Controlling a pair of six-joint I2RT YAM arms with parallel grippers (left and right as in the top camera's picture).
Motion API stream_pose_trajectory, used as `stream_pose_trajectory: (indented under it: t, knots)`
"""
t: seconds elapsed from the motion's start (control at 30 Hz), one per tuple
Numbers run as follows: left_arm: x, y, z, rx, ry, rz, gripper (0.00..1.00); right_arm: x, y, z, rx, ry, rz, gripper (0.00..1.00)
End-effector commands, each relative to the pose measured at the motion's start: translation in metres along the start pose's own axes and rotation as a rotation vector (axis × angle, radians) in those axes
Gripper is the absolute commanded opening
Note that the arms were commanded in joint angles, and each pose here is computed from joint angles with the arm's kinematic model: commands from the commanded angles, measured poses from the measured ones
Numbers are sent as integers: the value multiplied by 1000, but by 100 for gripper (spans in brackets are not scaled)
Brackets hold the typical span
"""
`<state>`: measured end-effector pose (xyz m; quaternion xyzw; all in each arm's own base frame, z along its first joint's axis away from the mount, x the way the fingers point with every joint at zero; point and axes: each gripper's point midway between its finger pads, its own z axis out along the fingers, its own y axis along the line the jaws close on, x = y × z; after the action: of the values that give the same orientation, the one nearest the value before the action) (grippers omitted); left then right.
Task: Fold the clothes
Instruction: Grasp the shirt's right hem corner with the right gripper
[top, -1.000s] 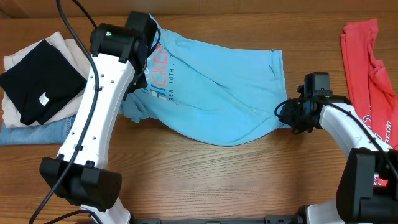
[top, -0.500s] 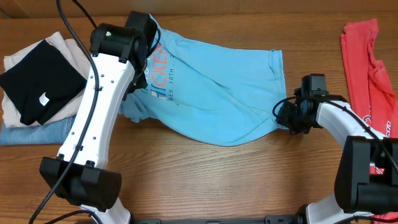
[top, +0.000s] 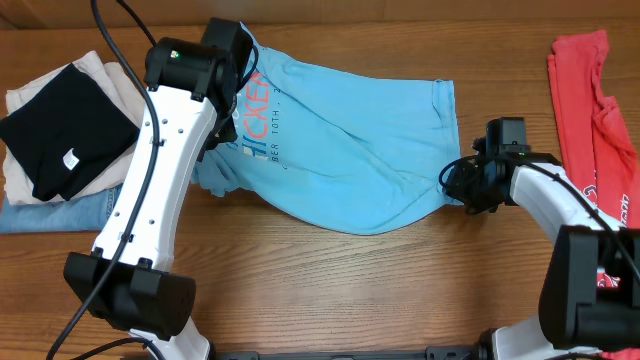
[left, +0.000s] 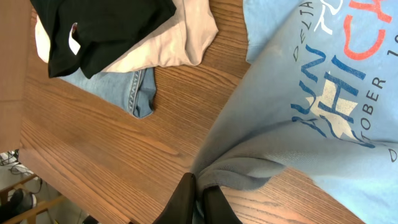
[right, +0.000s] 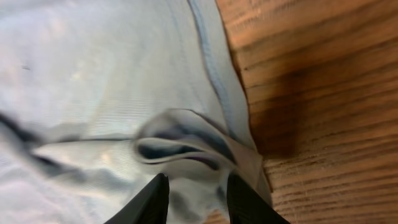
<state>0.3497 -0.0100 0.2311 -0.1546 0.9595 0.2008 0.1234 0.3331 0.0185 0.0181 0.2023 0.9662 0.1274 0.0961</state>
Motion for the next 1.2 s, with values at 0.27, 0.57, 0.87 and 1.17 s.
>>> stream_pose_trajectory:
  t: [0.27,0.57,0.87,1.17]
  knots:
    - [-2,1,1,-2,-3,-17,4,-5,6,-14,-24,-40,-12,34]
    - [-2,1,1,-2,-3,-17,4,-1,-7,-2,35,-13,-1,34]
    - [-2,1,1,-2,-3,-17,4,-6,0,6,-8,-19,-6,31]
    - [-2,1,1,-1,-3,-17,4,-9,3,5,-20,-28,-9,17]
